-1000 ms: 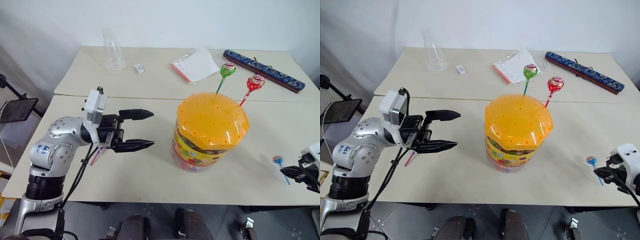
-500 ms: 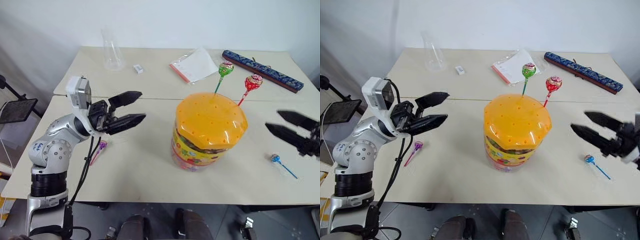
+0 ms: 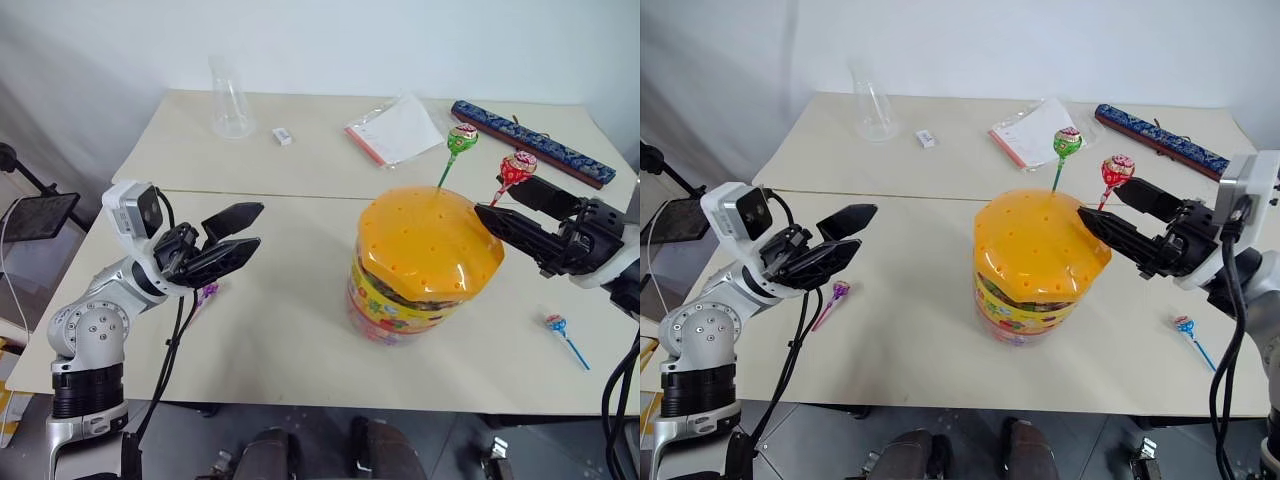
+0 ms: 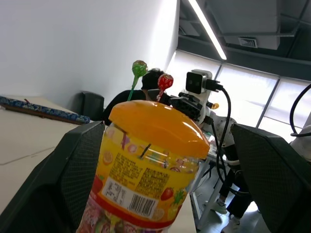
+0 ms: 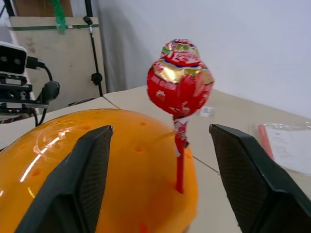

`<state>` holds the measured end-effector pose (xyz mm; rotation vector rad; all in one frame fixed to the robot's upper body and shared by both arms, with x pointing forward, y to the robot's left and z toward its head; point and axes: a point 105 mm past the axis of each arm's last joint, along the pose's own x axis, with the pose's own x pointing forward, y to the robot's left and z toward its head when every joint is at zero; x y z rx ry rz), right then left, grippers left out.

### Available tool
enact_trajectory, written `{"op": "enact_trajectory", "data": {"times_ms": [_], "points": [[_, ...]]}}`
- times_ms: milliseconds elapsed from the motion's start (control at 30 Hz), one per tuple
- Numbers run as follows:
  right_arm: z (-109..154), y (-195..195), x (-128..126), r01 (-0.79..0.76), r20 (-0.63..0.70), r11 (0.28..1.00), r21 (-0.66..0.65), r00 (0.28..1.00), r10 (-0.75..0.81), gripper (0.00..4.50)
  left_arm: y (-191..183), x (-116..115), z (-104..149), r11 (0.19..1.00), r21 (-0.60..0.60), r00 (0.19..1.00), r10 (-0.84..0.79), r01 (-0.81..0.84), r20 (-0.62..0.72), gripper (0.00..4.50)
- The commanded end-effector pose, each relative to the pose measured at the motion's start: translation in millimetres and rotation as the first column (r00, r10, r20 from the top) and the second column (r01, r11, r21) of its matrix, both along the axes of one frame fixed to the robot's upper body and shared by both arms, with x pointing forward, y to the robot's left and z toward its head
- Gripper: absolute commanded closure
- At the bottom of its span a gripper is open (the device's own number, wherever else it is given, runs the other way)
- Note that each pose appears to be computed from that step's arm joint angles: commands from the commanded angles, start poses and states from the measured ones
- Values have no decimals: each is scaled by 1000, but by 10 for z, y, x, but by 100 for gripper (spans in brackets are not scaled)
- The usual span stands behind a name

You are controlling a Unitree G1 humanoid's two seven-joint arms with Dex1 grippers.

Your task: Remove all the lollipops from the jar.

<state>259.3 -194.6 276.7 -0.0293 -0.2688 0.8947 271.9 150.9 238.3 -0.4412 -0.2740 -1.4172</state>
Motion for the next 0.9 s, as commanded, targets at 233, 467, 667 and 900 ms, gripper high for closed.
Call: {"op": "enact_trajectory", "data": {"times_ms": [233, 467, 667, 900], "points": [[342, -94, -104, -60, 106, 985, 160, 993, 43, 445, -110, -22, 188, 998, -42, 993, -45, 50, 112, 10], [623, -679, -204, 88, 45, 970, 225, 994, -101, 449, -230, -70, 238, 991, -1, 978, -133, 135, 161, 10], [73, -1549, -25, 520, -225, 844, -133, 813, -536, 449, -375, -290, 111, 954, 213, 938, -258, 210, 232, 10], [-784, -2263, -106, 618, -283, 564, -548, 498, -820, 449, -391, -451, -65, 941, 298, 949, -228, 158, 216, 10]]}}
